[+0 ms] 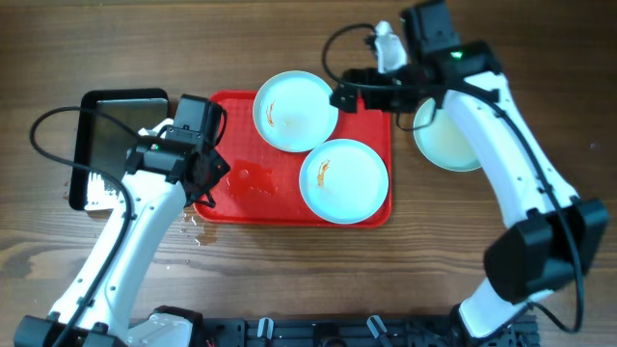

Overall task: Clean dirty plates on tray and stack at the side
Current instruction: 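Place the plate on the table right of the red tray, release, then grasp the top plate rim with the right gripper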

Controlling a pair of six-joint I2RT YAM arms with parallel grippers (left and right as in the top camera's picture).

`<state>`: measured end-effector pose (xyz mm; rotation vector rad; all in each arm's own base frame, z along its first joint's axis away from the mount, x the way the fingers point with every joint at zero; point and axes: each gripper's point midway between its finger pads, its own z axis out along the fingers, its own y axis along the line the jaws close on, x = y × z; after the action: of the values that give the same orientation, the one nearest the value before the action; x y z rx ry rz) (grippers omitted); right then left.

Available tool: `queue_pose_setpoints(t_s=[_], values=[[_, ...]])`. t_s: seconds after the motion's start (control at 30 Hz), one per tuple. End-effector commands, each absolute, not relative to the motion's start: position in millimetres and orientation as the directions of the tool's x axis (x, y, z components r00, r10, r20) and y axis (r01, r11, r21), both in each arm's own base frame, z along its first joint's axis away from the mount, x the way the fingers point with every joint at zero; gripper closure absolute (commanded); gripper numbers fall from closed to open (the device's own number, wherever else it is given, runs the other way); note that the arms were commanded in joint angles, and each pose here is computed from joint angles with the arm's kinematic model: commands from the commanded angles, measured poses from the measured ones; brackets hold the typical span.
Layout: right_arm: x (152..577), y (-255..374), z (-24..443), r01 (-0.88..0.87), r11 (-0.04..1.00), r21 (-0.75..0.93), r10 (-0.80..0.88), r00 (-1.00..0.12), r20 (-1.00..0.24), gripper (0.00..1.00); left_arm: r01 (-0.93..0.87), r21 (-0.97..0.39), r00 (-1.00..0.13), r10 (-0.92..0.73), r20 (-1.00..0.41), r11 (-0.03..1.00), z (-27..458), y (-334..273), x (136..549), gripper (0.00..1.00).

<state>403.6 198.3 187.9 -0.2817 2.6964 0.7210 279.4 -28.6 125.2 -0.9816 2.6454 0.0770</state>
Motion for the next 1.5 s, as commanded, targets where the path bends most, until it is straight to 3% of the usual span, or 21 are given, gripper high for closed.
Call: queue_pose_setpoints(t_s=[0.0, 0.07, 0.13, 0.23, 0.4, 0.53, 0.7, 0.87, 1.03, 1.27, 1.4, 1.47], values=[[443, 183, 126, -0.120, 0.963, 0.242, -0.030, -0.938, -0.347, 0.06, -0.605, -0.041, -0.758, -0.591, -0.277, 0.795, 114, -32, 274, 0.96], [452, 202, 93, -0.110, 0.948, 0.298, -0.014, -0.952, -0.305, 0.27, -0.577, -0.031, -0.779, -0.561, -0.279, 0.816, 114, -32, 274, 0.96], [456, 209, 70, -0.074, 0.948, 0.308, 0.015, -0.961, -0.276, 0.32, -0.577, -0.031, -0.779, -0.561, -0.279, 0.816, 114, -32, 274, 0.96], [455, 230, 43, -0.094, 0.926, 0.366, -0.006, -0.972, -0.235, 0.51, -0.577, -0.040, -0.776, -0.562, -0.286, 0.816, 114, -32, 277, 0.96], [451, 225, 18, -0.065, 0.965, 0.254, -0.007, -0.975, -0.223, 0.57, -0.576, -0.045, -0.774, -0.562, -0.290, 0.816, 115, -33, 278, 0.96], [446, 225, 15, -0.066, 0.966, 0.248, -0.013, -0.978, -0.208, 0.68, -0.574, -0.045, -0.776, -0.560, -0.290, 0.818, 115, -33, 278, 0.96], [427, 223, -10, -0.060, 0.967, 0.246, -0.025, -0.989, -0.145, 0.71, -0.574, -0.041, -0.777, -0.560, -0.287, 0.818, 114, -33, 277, 0.96], [417, 271, 3, -0.130, 0.894, 0.428, -0.077, -0.987, -0.139, 0.95, -0.574, -0.041, -0.777, -0.560, -0.287, 0.818, 114, -33, 277, 0.96], [386, 320, 3, -0.185, 0.885, 0.428, -0.140, -0.981, -0.136, 0.96, -0.574, -0.042, -0.777, -0.560, -0.288, 0.818, 114, -33, 277, 0.96], [337, 343, -8, -0.241, 0.921, 0.305, -0.224, -0.971, -0.090, 0.96, -0.532, -0.038, -0.801, -0.518, -0.301, 0.846, 113, -34, 281, 0.96], [341, 329, -12, -0.231, 0.946, 0.227, -0.212, -0.972, -0.104, 0.96, -0.530, -0.027, -0.814, -0.517, -0.265, 0.848, 90, -34, 270, 0.96], [345, 326, -12, -0.222, 0.948, 0.226, -0.203, -0.974, -0.104, 0.95, -0.479, -0.116, -0.841, -0.493, -0.223, 0.870, 73, -53, 271, 0.96]])
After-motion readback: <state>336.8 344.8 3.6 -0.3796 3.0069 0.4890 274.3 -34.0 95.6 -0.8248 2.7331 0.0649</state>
